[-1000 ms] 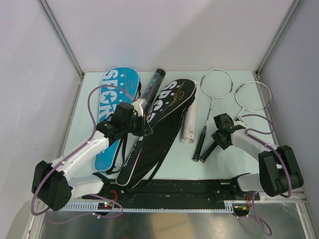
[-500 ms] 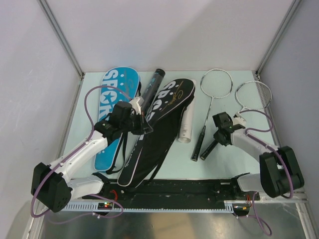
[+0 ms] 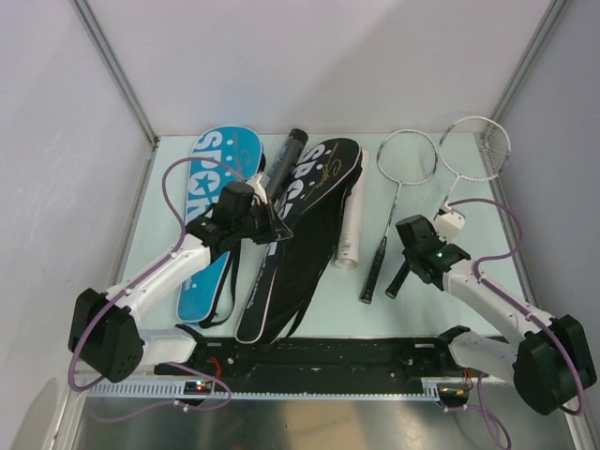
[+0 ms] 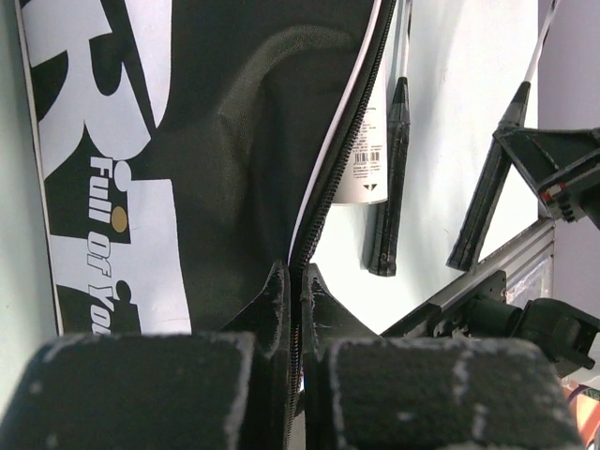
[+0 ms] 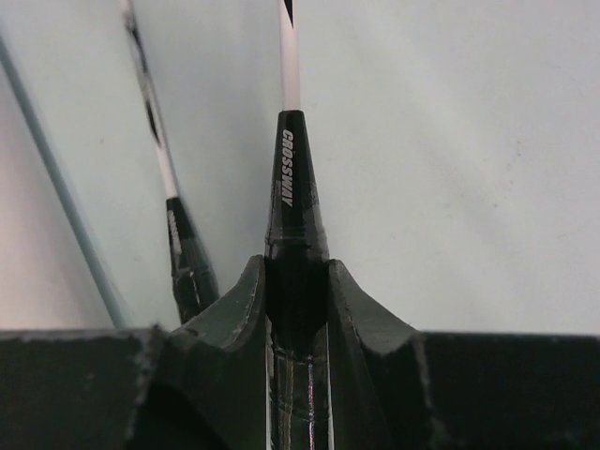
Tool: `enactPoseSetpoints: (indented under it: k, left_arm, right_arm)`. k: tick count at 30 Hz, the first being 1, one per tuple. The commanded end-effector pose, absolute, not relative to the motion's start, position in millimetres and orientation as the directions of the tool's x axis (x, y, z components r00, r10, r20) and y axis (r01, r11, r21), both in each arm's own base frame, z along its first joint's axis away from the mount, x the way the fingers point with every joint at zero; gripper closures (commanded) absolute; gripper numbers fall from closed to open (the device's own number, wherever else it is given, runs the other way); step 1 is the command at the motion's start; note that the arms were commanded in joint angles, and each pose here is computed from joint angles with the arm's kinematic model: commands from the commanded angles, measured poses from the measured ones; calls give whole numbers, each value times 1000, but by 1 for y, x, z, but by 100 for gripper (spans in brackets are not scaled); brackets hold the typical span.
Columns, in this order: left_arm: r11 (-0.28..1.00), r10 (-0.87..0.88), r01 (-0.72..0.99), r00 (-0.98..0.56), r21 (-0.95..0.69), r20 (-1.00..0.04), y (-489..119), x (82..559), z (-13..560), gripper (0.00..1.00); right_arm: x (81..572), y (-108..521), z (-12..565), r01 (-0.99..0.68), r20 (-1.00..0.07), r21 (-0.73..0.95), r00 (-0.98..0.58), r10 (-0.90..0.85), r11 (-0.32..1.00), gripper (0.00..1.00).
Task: Pack up the badminton gear
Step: Pick up the racket from the center of the board, then place the racket in the racket bag.
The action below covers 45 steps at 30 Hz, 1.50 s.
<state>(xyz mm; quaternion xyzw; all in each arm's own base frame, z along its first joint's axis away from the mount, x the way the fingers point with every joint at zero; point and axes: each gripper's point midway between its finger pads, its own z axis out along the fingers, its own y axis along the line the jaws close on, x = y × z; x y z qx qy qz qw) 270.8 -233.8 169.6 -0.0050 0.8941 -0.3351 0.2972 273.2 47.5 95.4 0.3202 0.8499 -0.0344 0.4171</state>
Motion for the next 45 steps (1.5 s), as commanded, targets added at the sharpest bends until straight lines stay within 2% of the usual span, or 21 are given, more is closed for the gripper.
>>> enactPoseSetpoints:
  k: [1,6,11,21,25,37,45]
  left_arm:
    - [748,-288,178,-781,-639,-554,-241,294,196,100]
    - [741,-328,159,-762,-652,-559,-243,305,203,100]
    - [733,-354,149,-749,-663,-560,-249,318,208,100]
    - [714,-393,143,-728,-685,-561,-265,349,216,100]
    - [708,-408,129,-728,-694,-551,-267,354,214,100]
    - [735,-455,96,-664,-671,-594,-258,374,215,100]
    - [712,-482,97,-652,-695,-585,-260,376,223,100]
  right_arm:
    - [281,61,124,479,-797,207,-423,431,853,100]
    - [263,103,149,310,-766,292,-491,415,905,100]
    - [227,131,150,228,-710,304,-592,380,925,100]
    - [155,159,153,138,-663,292,-684,304,947,100]
    - [131,150,147,174,-656,250,-693,299,952,100]
    - [89,156,156,76,-659,216,-724,203,973,100]
    - [62,168,160,-1,-653,196,-746,130,981,100]
